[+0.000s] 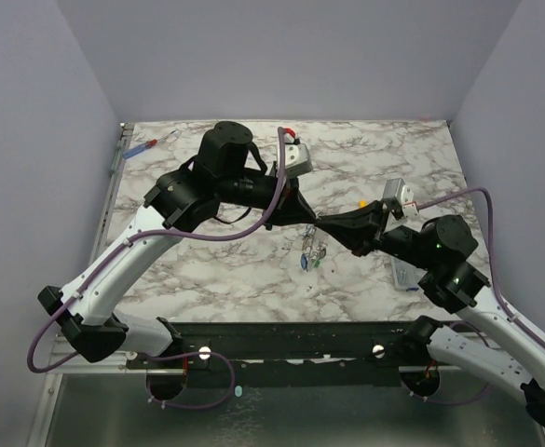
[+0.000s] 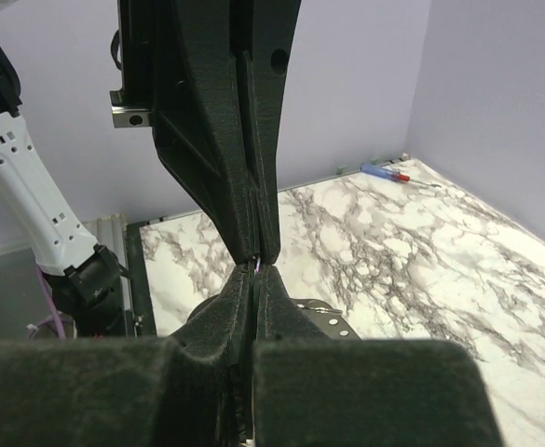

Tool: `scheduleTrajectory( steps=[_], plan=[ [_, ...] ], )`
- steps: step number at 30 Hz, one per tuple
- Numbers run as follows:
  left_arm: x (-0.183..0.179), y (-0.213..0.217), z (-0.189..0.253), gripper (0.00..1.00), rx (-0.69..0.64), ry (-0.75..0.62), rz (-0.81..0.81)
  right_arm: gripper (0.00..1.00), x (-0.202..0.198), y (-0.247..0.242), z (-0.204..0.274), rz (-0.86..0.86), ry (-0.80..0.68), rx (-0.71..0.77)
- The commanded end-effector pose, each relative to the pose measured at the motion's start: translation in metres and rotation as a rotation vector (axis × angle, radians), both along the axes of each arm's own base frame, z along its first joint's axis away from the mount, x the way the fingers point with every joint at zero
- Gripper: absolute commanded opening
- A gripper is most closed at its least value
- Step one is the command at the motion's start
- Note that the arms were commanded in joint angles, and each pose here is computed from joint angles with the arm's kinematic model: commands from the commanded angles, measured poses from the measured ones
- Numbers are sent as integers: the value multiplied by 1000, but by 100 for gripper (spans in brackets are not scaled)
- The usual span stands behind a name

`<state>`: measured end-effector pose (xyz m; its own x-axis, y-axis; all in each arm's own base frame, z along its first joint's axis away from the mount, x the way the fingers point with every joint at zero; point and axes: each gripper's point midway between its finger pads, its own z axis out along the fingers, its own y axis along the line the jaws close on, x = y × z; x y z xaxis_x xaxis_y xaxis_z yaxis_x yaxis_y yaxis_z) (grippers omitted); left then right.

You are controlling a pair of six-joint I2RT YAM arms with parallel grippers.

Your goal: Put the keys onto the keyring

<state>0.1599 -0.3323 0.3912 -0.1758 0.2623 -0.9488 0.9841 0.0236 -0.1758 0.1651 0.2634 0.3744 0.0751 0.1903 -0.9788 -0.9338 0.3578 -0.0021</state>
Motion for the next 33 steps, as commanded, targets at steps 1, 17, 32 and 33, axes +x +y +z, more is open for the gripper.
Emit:
scheduleTrajectory(
  steps=[1, 17, 32, 33],
  plan=[
    [-9, -11, 38, 0, -99, -116, -69, 1, -5, 15, -35, 79, 82, -117],
    [4, -3, 37, 0, 18, -185, -18, 1, -1, 25, -47, 107, 113, -146],
    [-16, 19, 60, 53, -149, -235, 50, 1, -31, 6, -5, 152, -48, 74],
    [-19, 21, 64, 56, -169, -241, 48, 1, -32, 5, -3, 156, -54, 75]
  ],
)
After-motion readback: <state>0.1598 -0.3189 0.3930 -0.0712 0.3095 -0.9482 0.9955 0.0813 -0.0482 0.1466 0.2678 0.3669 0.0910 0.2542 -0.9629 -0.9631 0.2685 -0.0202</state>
